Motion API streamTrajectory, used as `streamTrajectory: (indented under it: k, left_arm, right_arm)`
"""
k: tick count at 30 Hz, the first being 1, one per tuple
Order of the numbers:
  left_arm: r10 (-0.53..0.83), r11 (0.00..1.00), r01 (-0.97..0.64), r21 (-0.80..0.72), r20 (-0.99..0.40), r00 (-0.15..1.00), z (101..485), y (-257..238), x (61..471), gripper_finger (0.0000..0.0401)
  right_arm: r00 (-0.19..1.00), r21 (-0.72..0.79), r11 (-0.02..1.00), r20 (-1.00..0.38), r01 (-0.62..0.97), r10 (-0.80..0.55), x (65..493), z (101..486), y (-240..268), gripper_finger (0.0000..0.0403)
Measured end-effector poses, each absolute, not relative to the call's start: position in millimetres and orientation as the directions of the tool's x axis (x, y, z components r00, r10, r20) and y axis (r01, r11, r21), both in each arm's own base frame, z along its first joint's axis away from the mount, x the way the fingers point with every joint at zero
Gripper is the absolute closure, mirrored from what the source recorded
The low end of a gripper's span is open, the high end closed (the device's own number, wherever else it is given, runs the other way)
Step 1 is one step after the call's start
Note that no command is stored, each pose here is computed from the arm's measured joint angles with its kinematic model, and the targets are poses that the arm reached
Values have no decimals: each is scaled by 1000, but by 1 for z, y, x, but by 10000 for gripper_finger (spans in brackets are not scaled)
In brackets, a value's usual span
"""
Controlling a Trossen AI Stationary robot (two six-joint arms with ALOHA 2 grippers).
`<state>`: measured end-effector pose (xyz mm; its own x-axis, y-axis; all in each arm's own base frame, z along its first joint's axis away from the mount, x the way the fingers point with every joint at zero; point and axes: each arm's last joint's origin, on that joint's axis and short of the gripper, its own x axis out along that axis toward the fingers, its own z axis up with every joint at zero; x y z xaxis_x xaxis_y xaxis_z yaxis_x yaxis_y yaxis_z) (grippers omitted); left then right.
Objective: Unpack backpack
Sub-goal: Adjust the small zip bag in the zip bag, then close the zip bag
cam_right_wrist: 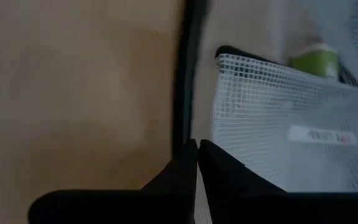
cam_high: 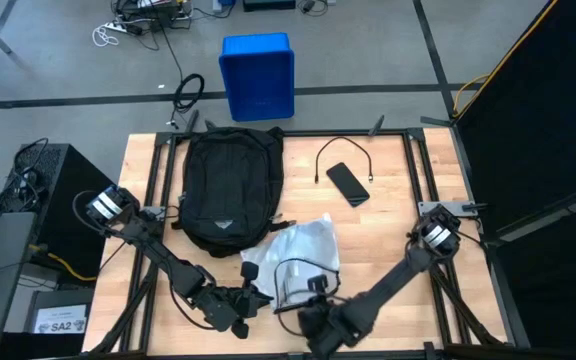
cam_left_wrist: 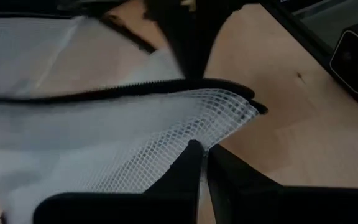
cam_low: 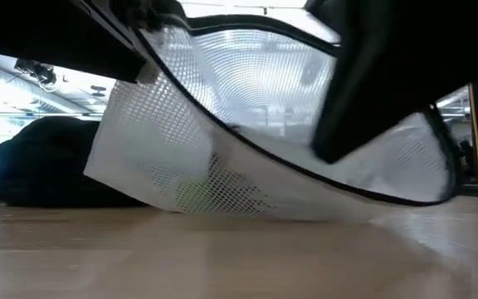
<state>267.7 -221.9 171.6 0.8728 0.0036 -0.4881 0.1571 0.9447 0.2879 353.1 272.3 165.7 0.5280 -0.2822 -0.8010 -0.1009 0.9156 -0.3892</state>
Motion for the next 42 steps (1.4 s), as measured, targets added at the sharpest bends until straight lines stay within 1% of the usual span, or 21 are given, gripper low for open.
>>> streamTrajectory:
  k: [7,10,13,17,24,27,31,33,36,39,42]
  left_arm:
    - [-22,944,181,275,-497,867,171,-223,267,401]
    - [-25,944,185,273,-499,866,171,-223,267,401]
    - [-27,943,188,273,-501,865,171,-223,267,401]
    - [-26,943,189,275,-504,863,171,-223,267,401]
    - [-28,943,188,273,-501,865,171,-223,267,401]
    - [-28,944,187,272,-500,866,171,-223,267,401]
    - [-30,945,188,269,-500,866,171,-223,267,401]
    - [-32,945,190,267,-501,865,171,-223,267,401]
    - [-45,945,202,259,-506,862,171,-223,267,401]
    - [-50,945,206,256,-507,861,171,-224,267,401]
    - [-55,945,209,252,-508,860,171,-224,267,401]
  right_arm:
    - [501,-392,920,-799,-15,-333,377,166,238,403]
    - [492,-382,924,-800,22,-342,382,166,230,403]
    - [482,-367,930,-811,23,-332,384,165,227,403]
    - [481,-350,937,-823,-13,-301,377,167,237,403]
    - [547,-266,963,-814,-55,-194,356,196,263,399]
    - [568,-246,966,-808,-81,-158,346,207,272,387]
    - [591,-238,965,-796,-105,-132,333,220,282,362]
    - [583,-273,958,-793,-82,-176,324,224,281,351]
    - [521,-368,930,-792,5,-317,310,226,270,343]
    - [367,-487,868,-792,100,-487,294,224,250,338]
    - [215,-601,775,-744,199,-632,280,229,231,332]
